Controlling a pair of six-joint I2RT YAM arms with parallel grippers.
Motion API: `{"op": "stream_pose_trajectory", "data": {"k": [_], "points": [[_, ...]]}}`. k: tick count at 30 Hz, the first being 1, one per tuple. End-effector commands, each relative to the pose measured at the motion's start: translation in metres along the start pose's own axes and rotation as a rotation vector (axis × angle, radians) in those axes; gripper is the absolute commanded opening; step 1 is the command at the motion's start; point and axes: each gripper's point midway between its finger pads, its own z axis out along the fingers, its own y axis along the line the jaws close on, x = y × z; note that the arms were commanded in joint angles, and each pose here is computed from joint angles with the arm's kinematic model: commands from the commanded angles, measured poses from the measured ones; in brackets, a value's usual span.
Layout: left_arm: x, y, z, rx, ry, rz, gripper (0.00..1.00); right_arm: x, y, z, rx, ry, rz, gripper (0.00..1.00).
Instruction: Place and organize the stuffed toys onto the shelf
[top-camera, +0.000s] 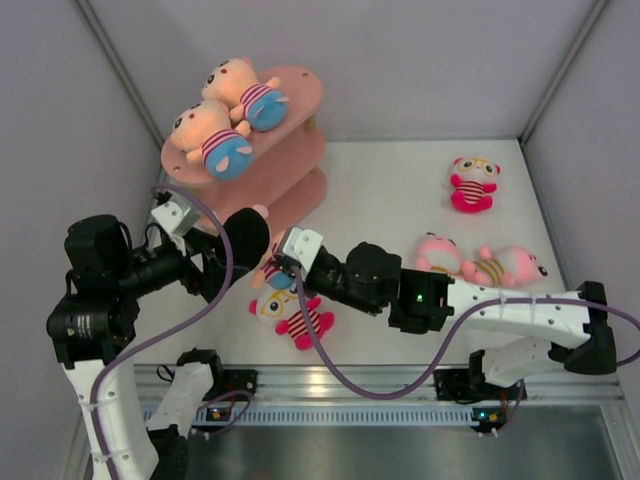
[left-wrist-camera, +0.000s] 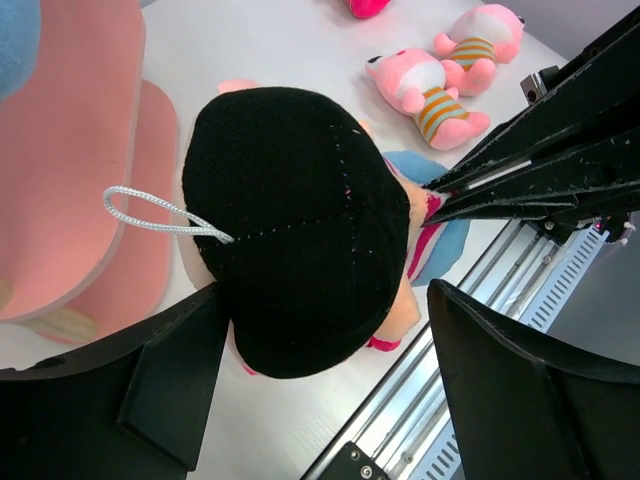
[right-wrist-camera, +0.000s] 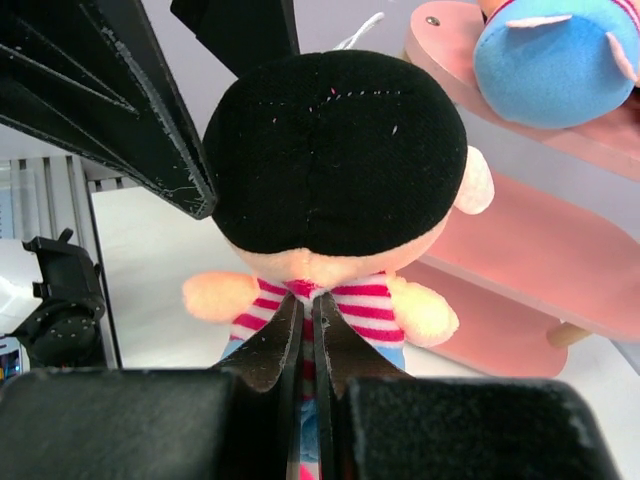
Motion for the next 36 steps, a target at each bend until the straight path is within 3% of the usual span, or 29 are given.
{"op": "stream_pose_trajectory", "data": {"k": [1,9,13,14,15,18,21,23,25,26,29,32,33,36], "points": [[-0.007,-0.009,-0.004,0.028,-0.024,0.031,0.86,-0.067,-0.005,-0.017,-0.003,-0.208,0.038,0.00],[-0.006,-0.008,0.005,0.085,-0.009,-0.010,0.93,-0.083,-0.003,-0.023,-0.041,-0.259,0.031,0.00],[-0.013,-0.021,0.004,0.170,-0.038,-0.006,0.91,-0.089,0.001,-0.023,-0.063,-0.288,0.020,0.00],[-0.016,-0.026,0.003,0.197,-0.049,0.001,0.86,-0.090,0.002,-0.024,-0.070,-0.296,0.019,0.00],[-0.019,-0.035,0.001,0.238,-0.067,0.010,0.76,-0.093,0.001,-0.025,-0.068,-0.310,0.018,0.00],[-0.023,-0.052,-0.007,0.294,-0.105,0.062,0.64,-0.096,0.001,-0.025,-0.072,-0.324,0.015,0.00],[-0.028,-0.066,-0.014,0.338,-0.136,0.100,0.46,-0.100,0.001,-0.028,-0.083,-0.342,0.018,0.00],[-0.031,-0.068,-0.017,0.333,-0.143,0.106,0.26,-0.100,0.000,-0.030,-0.087,-0.345,0.023,0.00],[-0.032,-0.068,-0.018,0.322,-0.143,0.111,0.15,-0.099,0.000,-0.031,-0.092,-0.344,0.032,0.00],[-0.031,-0.066,-0.017,0.309,-0.139,0.111,0.00,-0.099,-0.001,-0.032,-0.093,-0.347,0.036,0.00],[-0.028,-0.061,-0.016,0.278,-0.129,0.109,0.00,-0.094,-0.002,-0.032,-0.096,-0.333,0.059,0.00],[-0.026,-0.054,-0.015,0.238,-0.119,0.119,0.00,-0.083,-0.005,-0.031,-0.103,-0.281,0.130,0.33],[-0.026,-0.053,-0.015,0.226,-0.119,0.124,0.00,-0.079,-0.006,-0.031,-0.120,-0.263,0.162,0.60],[-0.025,-0.051,-0.015,0.214,-0.116,0.130,0.00,-0.071,0.005,-0.042,-0.362,-0.234,0.434,0.87]]}}
